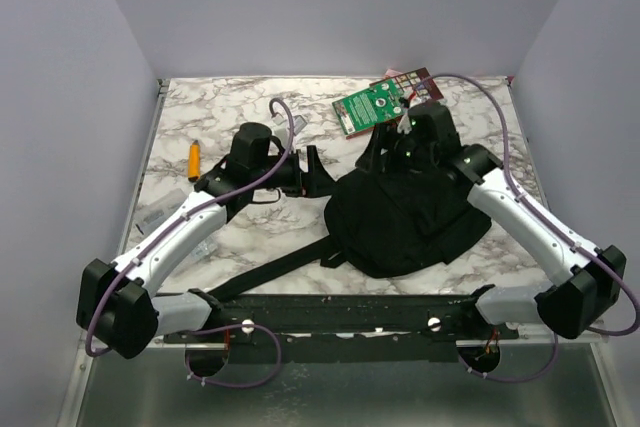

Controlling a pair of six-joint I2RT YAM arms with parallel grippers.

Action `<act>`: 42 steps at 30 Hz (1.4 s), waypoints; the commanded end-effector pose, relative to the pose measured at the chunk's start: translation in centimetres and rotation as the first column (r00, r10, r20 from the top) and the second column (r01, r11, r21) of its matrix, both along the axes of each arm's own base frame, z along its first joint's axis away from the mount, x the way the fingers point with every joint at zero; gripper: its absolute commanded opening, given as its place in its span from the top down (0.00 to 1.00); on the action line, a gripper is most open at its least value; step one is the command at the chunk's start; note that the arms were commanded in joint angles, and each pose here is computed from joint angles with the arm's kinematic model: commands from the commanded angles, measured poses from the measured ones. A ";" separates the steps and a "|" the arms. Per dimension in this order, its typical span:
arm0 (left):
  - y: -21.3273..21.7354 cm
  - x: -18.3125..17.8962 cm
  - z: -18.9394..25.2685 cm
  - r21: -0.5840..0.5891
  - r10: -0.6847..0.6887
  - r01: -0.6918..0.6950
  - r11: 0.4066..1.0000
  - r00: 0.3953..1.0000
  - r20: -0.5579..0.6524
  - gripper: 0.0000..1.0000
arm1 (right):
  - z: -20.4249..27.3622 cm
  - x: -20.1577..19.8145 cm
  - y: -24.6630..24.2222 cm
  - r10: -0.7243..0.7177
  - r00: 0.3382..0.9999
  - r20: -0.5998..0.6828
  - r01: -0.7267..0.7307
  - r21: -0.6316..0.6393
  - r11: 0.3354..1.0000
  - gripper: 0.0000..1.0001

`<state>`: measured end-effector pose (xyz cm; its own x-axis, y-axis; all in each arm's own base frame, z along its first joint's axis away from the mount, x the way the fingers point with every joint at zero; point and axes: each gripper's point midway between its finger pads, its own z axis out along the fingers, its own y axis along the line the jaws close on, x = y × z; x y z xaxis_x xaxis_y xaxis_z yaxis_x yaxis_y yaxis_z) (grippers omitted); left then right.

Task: Pack the student bag
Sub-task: Adjust the student bag at the center of the board, then pick up the book from the center of the board.

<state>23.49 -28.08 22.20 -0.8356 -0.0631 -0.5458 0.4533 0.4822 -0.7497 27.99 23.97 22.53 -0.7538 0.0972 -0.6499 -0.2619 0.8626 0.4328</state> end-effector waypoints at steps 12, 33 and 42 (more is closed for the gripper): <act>2.2 0.9 0.6 0.152 -0.016 -0.014 0.988 0.981 0.192 0.16 | -3.6 20.8 -4.2 -0.321 0.936 -0.146 0.347 0.538 0.768 0.20; 1.3 -0.5 2.1 0.093 -0.061 0.040 0.995 0.971 0.231 0.13 | -18.6 28.3 -3.6 -0.555 0.737 -0.386 0.676 0.439 0.593 0.32; 1.2 -0.7 2.1 0.081 -0.068 0.050 0.995 0.971 0.228 0.13 | -20.9 29.9 -2.8 -0.556 0.739 -0.380 0.672 0.472 0.571 0.46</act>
